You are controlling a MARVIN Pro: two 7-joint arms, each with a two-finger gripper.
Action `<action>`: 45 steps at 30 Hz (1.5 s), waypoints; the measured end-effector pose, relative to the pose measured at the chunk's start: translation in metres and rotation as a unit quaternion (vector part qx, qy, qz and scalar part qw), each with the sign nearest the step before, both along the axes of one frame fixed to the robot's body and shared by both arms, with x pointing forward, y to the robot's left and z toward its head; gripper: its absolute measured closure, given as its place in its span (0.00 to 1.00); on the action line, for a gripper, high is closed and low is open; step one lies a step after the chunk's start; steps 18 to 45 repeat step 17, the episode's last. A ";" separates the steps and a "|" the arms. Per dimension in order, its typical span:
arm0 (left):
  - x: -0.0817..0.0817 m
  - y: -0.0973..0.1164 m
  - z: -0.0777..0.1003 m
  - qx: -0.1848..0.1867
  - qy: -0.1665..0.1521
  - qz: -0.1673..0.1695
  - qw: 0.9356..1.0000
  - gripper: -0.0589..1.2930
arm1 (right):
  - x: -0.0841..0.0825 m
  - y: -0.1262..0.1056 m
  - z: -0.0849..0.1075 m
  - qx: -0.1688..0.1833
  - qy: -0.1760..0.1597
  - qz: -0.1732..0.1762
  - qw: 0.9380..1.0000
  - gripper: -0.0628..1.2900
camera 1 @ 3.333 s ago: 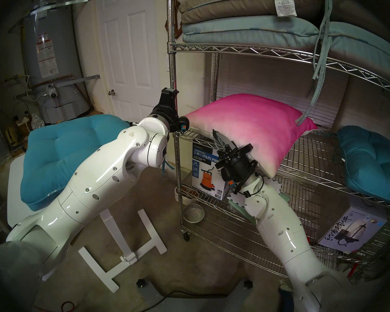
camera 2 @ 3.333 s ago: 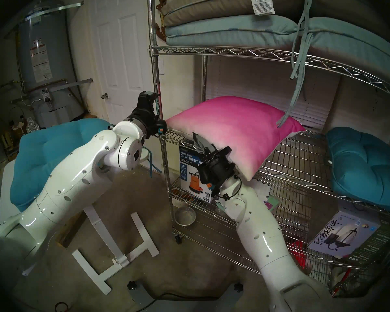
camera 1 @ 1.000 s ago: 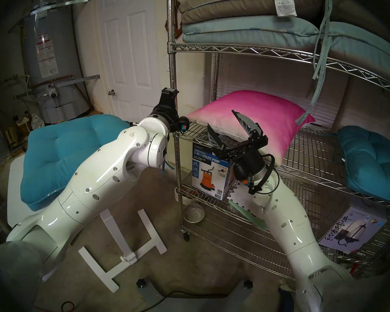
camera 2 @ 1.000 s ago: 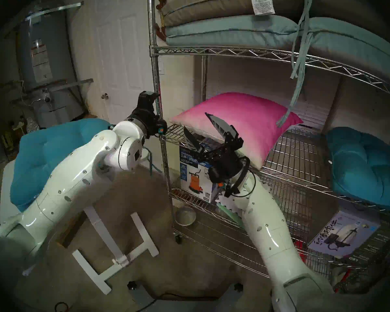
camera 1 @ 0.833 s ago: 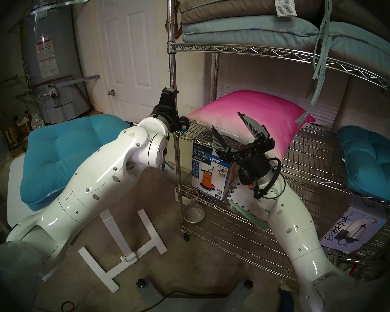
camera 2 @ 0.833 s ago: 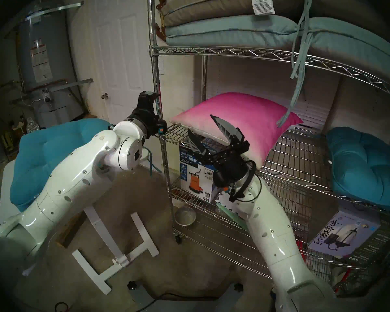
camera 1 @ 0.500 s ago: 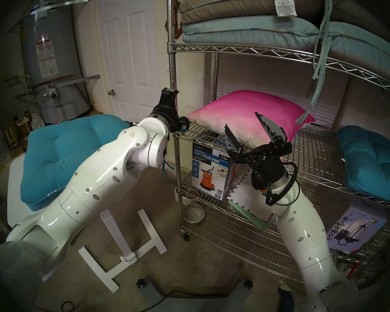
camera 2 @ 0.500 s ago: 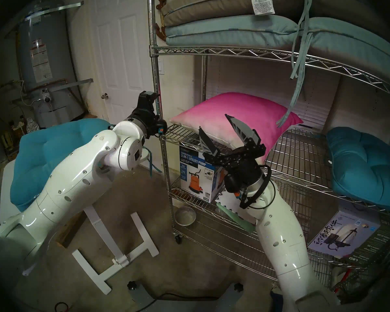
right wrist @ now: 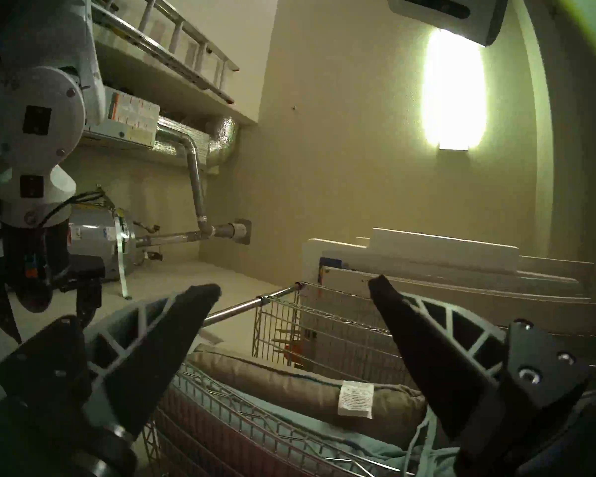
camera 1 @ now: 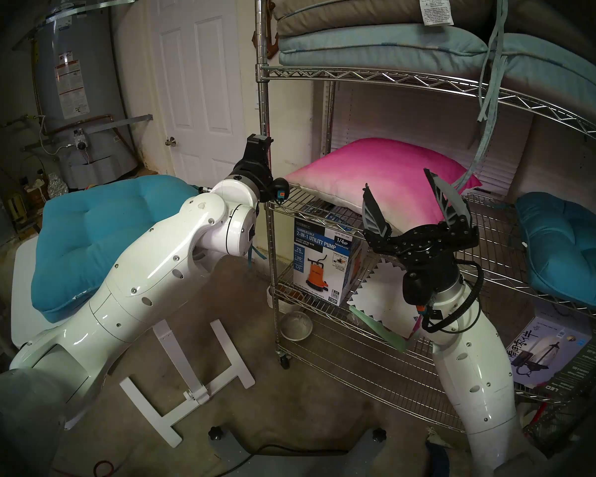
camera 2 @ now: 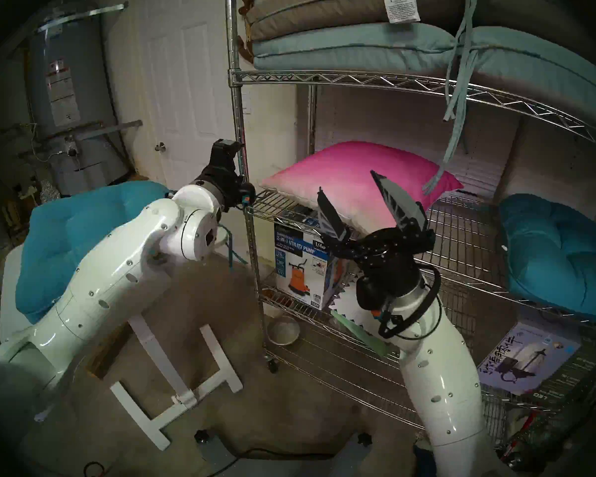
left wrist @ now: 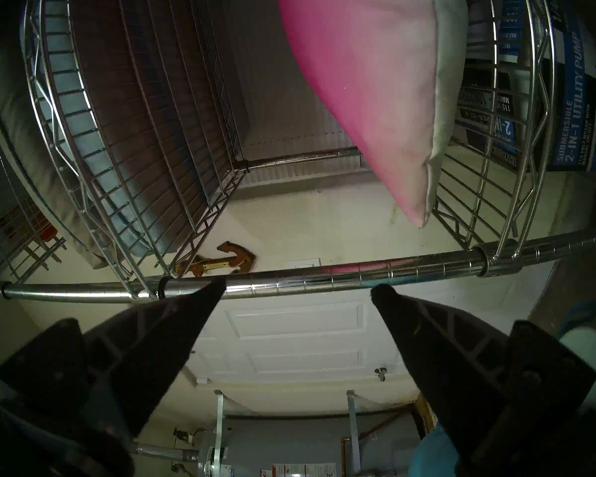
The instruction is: Put cushion on the shelf
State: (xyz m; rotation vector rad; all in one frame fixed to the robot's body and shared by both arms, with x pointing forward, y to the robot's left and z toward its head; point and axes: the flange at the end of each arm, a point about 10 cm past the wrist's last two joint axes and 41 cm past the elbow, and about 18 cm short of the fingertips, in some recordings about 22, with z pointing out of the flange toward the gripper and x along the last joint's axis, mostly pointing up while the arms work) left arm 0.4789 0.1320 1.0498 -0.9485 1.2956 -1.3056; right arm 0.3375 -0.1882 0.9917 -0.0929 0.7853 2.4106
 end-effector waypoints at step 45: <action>0.000 0.000 0.000 0.000 0.000 0.000 1.000 0.05 | -0.039 0.004 0.013 -0.013 0.057 -0.060 0.996 0.05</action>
